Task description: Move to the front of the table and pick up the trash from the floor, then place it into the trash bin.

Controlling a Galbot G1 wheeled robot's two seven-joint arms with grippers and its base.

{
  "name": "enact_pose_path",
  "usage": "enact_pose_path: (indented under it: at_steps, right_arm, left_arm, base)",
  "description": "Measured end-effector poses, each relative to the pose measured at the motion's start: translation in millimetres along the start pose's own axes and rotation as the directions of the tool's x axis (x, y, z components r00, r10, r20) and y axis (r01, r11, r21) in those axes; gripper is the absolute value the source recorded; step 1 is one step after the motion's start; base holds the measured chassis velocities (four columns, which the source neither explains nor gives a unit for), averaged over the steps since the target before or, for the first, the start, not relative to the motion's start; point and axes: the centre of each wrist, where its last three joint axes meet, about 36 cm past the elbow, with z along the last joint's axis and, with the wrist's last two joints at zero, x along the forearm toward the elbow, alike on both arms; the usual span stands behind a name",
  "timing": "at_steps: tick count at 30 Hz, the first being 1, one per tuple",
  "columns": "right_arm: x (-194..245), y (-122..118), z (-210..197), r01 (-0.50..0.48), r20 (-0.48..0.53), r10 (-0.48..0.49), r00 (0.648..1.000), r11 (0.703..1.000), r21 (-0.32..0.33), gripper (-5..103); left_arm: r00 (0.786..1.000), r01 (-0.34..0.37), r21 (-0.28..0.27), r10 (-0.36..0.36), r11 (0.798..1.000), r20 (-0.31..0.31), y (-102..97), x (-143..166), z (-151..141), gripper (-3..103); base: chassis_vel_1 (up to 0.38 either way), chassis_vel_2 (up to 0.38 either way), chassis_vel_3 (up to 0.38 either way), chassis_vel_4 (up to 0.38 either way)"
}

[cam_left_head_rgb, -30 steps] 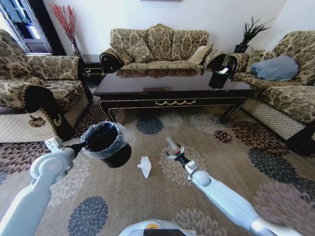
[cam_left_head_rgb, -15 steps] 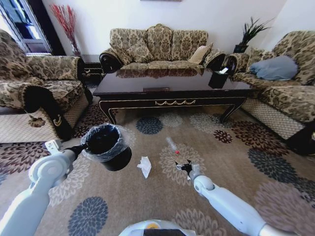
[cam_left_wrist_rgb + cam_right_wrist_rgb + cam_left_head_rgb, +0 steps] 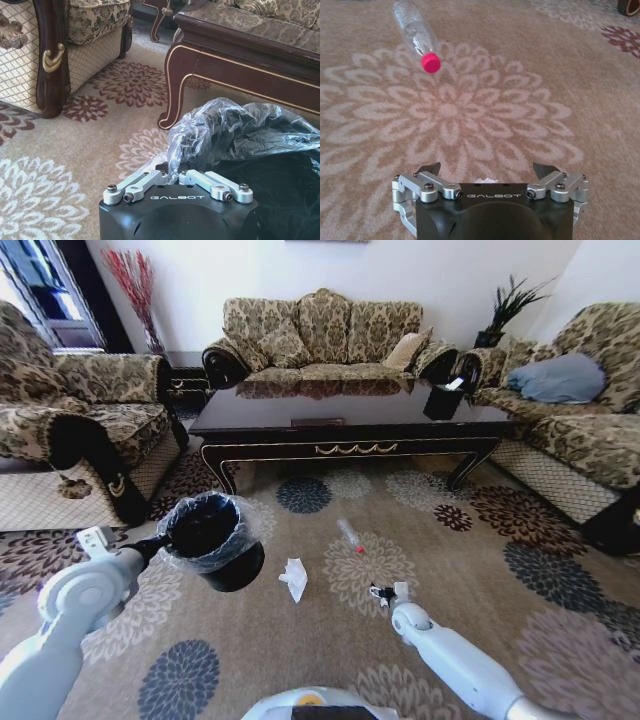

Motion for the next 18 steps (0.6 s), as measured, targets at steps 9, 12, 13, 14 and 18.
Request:
enact_pose_path:
  at_steps: [9, 12, 13, 14, 18]
  right_arm:
    - [-6.0, -1.4, 16.8, -0.017, -0.028, 0.017, 0.999, 1.0, -0.024, 100]
    - [-5.8, 0.0, 21.8, -0.015, -0.033, 0.015, 0.999, 1.0, -0.022, 100]
    - [-5.9, 1.2, 25.8, -0.015, -0.036, 0.014, 0.999, 1.0, -0.019, 100]
    - [-5.9, 1.9, 28.1, -0.014, -0.038, 0.013, 0.999, 1.0, -0.017, 102]
    - [-6.6, 3.9, 37.0, -0.01, -0.042, 0.01, 0.999, 1.0, -0.004, 88]
  left_arm:
    - [1.0, 0.002, 0.001, -0.002, 1.0, 0.002, -0.1, 4.2, 1.8, 4]
    - [1.0, 0.005, 0.0, -0.005, 1.0, 0.001, 0.8, 5.3, 2.1, 4]
    - [1.0, 0.007, -0.001, -0.007, 1.0, 0.001, 1.3, 5.8, 2.3, 4]
    - [1.0, 0.007, -0.001, -0.007, 1.0, 0.001, 1.4, 6.1, 2.4, 4]
    - [1.0, 0.008, -0.002, -0.008, 1.0, 0.0, 1.4, 6.5, 2.7, 4]
  base:
    - [0.0, 0.0, 0.0, 0.0]
    - [0.0, 0.0, 0.0, 0.0]
    - [0.0, 0.0, 0.0, 0.0]
    - [0.0, 0.0, 0.0, 0.0]
    - [0.0, 0.0, 0.0, 0.0]
